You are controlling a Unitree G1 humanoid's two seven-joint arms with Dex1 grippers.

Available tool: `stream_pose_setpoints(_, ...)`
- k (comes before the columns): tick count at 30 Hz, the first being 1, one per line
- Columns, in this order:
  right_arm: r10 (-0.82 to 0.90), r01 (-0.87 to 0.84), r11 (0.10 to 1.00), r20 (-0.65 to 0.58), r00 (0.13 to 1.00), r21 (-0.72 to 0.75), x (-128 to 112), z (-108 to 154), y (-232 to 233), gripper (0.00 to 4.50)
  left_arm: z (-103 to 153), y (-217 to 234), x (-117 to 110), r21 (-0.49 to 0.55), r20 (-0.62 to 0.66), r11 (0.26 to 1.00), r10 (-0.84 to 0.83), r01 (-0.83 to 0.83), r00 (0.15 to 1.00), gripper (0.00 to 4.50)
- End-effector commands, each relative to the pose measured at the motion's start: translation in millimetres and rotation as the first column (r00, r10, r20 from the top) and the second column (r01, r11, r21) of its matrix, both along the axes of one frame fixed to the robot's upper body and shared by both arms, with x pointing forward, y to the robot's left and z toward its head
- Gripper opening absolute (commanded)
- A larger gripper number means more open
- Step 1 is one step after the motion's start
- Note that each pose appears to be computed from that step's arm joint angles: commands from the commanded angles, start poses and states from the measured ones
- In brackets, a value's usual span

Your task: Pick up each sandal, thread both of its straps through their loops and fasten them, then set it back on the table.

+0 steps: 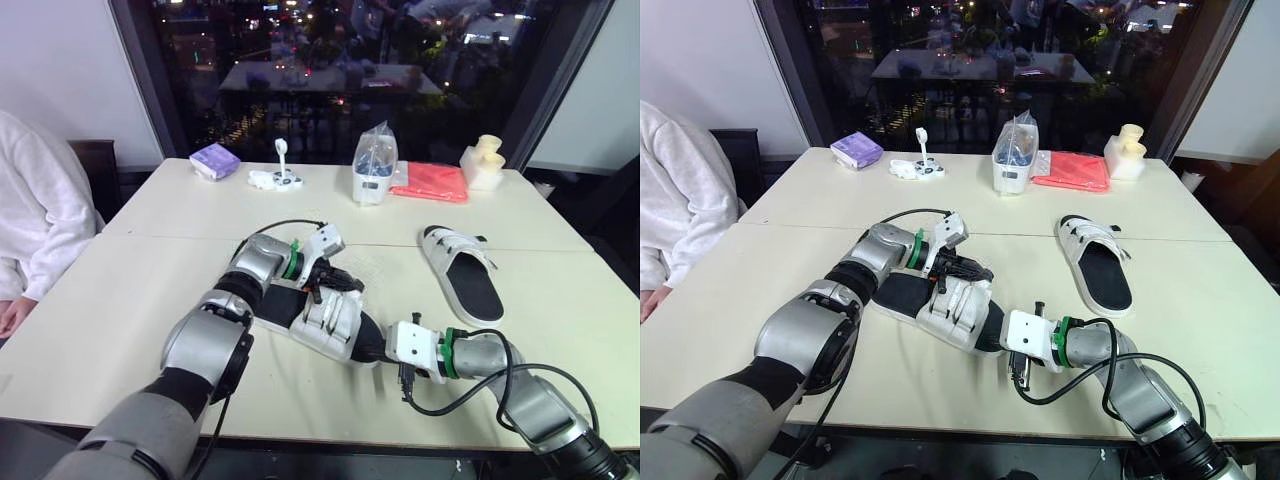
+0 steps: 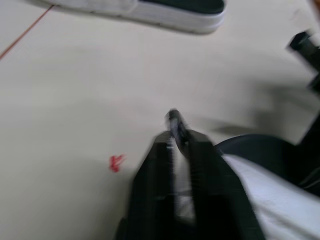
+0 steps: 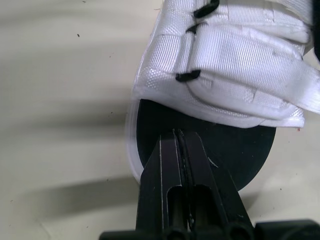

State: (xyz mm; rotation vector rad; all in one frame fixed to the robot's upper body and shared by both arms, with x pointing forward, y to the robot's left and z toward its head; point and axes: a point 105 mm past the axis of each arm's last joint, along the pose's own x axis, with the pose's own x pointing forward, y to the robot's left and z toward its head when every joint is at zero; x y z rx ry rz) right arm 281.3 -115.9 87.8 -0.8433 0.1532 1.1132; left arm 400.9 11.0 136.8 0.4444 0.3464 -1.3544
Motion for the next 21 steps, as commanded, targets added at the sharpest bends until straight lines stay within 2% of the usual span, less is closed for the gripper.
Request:
stream_pose_setpoints(1, -0.017, 0.013, 0.999, -0.076, 0.997, -0.053, -5, -20, -6, 0.0, -15, 7, 0, 0.096, 0.037, 0.995, -0.008, 0.005, 0.999, 2.44)
stream_pose_setpoints(3, -0.017, 0.013, 0.999, -0.075, 0.997, -0.053, -5, -20, -6, 0.0, -15, 5, 1, 0.106, 0.066, 0.994, -0.014, 0.007, 0.998, 3.38)
stream_pose_setpoints(4, -0.017, 0.013, 0.999, -0.076, 0.997, -0.053, -5, -21, -6, 0.0, -15, 4, 2, 0.109, 0.078, 0.994, -0.013, 0.004, 0.997, 4.05)
stream_pose_setpoints(5, -0.018, 0.014, 0.998, -0.076, 0.997, -0.053, -5, -21, -6, 0.0, -15, 4, 4, 0.121, 0.103, 0.993, -0.006, -0.007, 0.995, 4.41)
stream_pose_setpoints(11, -0.019, 0.015, 0.998, -0.077, 0.997, -0.055, -5, -21, -7, 0.0, -20, 12, 20, 0.244, 0.287, 0.963, 0.041, -0.114, 0.957, 4.41)
stream_pose_setpoints(17, -0.015, 0.011, 0.999, -0.076, 0.997, -0.052, -5, -21, -5, 0.0, -15, 21, 34, 0.226, 0.355, 0.942, 0.158, -0.248, 0.922, 4.41)
stream_pose_setpoints(21, -0.011, 0.008, 0.999, -0.074, 0.997, -0.049, -5, -20, -4, 0.0, -11, 26, 35, 0.189, 0.333, 0.949, 0.181, -0.253, 0.926, 4.41)
